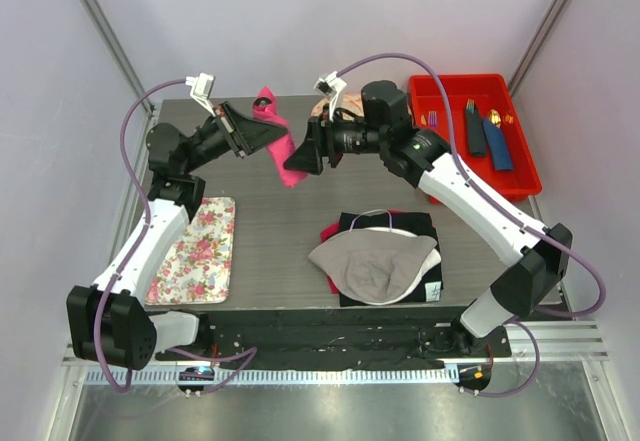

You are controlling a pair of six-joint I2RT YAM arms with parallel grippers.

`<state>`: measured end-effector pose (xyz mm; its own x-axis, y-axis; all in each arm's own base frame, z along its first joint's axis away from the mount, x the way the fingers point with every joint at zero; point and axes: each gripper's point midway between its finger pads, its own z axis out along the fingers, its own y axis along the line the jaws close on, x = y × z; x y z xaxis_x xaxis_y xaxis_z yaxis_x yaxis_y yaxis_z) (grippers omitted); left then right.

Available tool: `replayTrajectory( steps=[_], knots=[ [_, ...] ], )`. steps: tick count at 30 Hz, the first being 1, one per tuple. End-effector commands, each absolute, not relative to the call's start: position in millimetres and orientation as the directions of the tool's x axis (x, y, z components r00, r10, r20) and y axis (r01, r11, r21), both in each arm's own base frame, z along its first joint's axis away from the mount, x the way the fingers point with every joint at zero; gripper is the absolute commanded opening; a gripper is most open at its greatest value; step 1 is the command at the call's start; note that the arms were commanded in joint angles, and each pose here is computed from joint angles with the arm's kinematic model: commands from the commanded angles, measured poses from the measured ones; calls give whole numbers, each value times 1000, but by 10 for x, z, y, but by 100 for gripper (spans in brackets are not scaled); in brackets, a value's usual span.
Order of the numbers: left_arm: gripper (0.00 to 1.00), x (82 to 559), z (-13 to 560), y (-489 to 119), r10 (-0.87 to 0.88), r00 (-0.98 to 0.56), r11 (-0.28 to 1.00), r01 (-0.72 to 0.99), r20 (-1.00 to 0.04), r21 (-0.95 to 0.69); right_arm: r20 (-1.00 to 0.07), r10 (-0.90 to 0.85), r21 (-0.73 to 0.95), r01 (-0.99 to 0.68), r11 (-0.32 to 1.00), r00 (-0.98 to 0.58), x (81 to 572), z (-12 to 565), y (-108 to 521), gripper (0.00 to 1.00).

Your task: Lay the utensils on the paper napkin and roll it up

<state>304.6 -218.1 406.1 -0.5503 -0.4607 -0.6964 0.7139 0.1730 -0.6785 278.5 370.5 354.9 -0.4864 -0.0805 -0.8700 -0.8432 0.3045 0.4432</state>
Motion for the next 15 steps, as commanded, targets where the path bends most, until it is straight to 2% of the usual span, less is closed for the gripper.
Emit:
replayTrajectory(
  steps=[1, 4, 15],
  knots=[
    [0, 2881, 4283, -2165, -479, -496, 146, 768, -724, -623, -923, -29, 366, -896, 251, -385, 2745, 3937, 3785, 65],
    [0, 2871, 4266, -2166, -480, -505, 140, 764, -718, -630, -922, -28, 373, -904, 209, -387, 2705, 3954, 3833, 65],
    [0, 2765, 4363, -2191, -477, -508, 94, 782, -718, -616, -894, -22, 447, -895, 18, -447, 2477, 3966, 3964, 48]
  ],
)
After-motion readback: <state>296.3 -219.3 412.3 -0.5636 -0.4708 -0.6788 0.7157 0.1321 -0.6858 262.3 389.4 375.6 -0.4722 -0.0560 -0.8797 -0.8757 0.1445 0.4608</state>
